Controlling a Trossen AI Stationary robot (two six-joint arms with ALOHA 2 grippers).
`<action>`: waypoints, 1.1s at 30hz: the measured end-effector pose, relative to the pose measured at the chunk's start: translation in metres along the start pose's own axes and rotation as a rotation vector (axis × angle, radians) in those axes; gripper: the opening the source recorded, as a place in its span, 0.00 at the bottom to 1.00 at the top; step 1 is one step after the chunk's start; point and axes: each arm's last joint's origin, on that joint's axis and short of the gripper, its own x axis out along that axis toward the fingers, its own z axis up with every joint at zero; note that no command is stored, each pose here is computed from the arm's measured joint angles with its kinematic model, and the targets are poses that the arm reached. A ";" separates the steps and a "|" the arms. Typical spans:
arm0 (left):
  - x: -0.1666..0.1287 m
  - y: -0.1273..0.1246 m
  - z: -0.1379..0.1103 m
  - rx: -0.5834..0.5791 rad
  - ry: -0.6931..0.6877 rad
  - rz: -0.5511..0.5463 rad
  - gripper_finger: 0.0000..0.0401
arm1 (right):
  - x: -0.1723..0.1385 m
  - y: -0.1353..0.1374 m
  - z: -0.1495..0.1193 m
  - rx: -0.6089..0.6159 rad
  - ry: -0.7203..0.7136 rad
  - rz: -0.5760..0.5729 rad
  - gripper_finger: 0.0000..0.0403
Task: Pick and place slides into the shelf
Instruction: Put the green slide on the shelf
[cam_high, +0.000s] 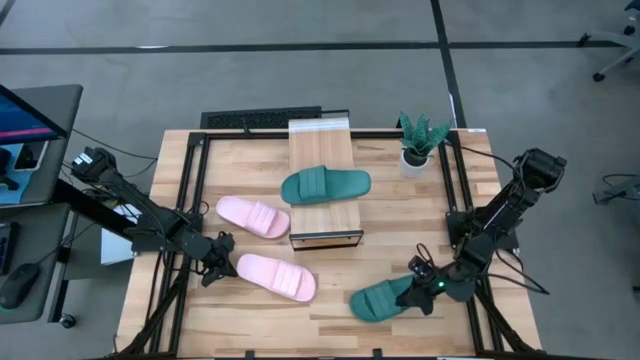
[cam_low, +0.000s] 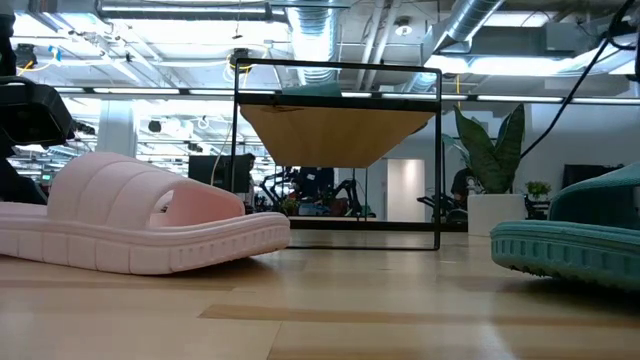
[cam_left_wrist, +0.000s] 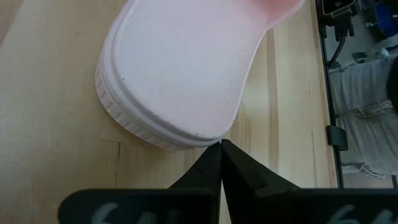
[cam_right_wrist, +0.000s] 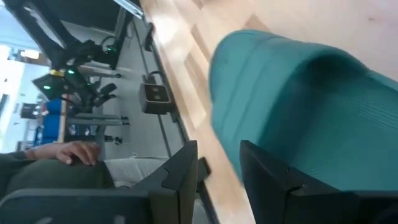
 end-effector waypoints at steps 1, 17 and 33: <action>0.000 0.000 0.000 0.000 0.000 0.000 0.00 | 0.000 -0.001 0.000 -0.002 0.004 -0.006 0.28; 0.000 0.000 0.000 0.000 0.000 0.000 0.00 | 0.004 -0.007 0.009 0.003 0.072 -0.068 0.28; 0.000 0.000 0.000 0.000 0.000 0.000 0.00 | 0.006 -0.007 0.013 0.024 0.057 -0.064 0.28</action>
